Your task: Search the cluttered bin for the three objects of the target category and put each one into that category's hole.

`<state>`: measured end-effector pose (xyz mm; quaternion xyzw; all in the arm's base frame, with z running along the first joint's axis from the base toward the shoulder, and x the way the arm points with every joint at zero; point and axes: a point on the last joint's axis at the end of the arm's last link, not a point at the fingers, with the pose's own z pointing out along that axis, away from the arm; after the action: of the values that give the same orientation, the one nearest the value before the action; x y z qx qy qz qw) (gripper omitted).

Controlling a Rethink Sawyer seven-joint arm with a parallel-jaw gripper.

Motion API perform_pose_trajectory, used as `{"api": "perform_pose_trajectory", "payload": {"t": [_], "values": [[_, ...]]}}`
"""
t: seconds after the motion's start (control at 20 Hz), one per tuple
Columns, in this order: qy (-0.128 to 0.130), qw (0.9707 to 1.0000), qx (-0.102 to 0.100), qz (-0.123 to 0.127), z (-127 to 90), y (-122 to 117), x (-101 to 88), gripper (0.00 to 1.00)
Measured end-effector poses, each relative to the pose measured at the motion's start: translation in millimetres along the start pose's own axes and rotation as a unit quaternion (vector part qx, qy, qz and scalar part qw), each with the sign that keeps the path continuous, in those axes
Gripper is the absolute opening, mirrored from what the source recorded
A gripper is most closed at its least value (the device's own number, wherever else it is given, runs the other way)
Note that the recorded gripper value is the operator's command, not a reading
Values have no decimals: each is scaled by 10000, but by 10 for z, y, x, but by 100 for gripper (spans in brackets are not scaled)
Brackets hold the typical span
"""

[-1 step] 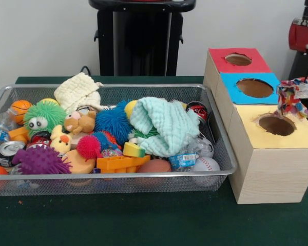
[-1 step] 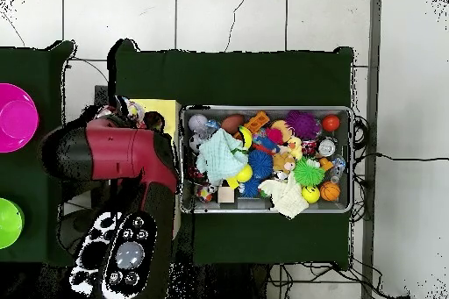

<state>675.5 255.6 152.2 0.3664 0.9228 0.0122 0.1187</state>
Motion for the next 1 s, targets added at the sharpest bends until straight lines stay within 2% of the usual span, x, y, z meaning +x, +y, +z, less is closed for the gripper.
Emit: {"api": "perform_pose_trajectory", "payload": {"t": [0.3,0.65,1.0], "values": [[-53,9997,130,-182,55,-105,28,0],[-175,9987,267,-394,108,-233,-38,0],[-422,9973,281,-535,96,-269,-319,0]]}}
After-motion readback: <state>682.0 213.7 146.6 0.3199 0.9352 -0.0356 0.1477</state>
